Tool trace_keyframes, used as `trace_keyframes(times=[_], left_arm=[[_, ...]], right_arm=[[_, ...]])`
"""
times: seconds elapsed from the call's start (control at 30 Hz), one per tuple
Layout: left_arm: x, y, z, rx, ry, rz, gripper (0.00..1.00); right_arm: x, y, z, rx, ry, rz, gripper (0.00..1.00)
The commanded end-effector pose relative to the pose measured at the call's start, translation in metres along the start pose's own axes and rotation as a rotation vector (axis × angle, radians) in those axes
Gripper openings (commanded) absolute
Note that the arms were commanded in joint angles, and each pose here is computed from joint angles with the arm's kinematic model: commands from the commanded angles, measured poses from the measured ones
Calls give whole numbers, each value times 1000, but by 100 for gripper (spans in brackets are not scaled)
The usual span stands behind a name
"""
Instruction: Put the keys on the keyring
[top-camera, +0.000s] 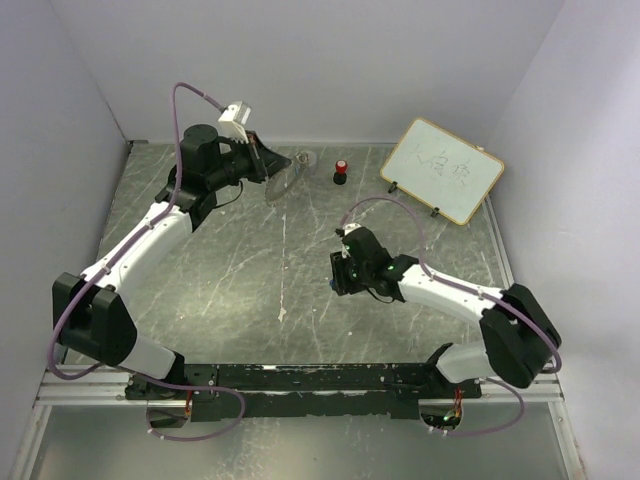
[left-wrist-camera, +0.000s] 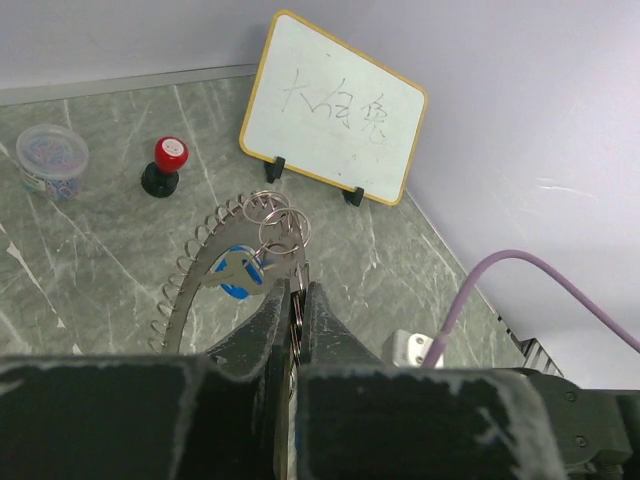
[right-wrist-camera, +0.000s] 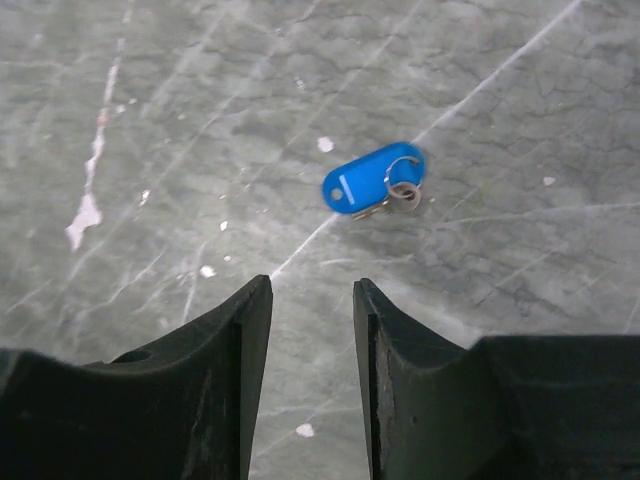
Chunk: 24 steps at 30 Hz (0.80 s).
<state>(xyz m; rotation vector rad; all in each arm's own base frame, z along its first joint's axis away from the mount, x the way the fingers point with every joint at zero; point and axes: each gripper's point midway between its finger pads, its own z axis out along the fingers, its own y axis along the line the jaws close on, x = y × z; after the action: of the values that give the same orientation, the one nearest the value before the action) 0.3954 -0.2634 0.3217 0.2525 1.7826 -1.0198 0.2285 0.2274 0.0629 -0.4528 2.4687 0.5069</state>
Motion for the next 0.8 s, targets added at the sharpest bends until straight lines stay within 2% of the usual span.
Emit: trace_keyframes(times=[0.0,0.37,0.77], left_arm=[[-27,-21,-13,70,-84,38,7],[-27,-17,-16,76,-85,34,7],[-30,-13,-20,70,-85,37,7]], right_arm=[[-21,-15,9,146,-52,-24,38],[-30,-26,29,241,-45,-74,36],[-30,-28,43,256,-19,-105,32]])
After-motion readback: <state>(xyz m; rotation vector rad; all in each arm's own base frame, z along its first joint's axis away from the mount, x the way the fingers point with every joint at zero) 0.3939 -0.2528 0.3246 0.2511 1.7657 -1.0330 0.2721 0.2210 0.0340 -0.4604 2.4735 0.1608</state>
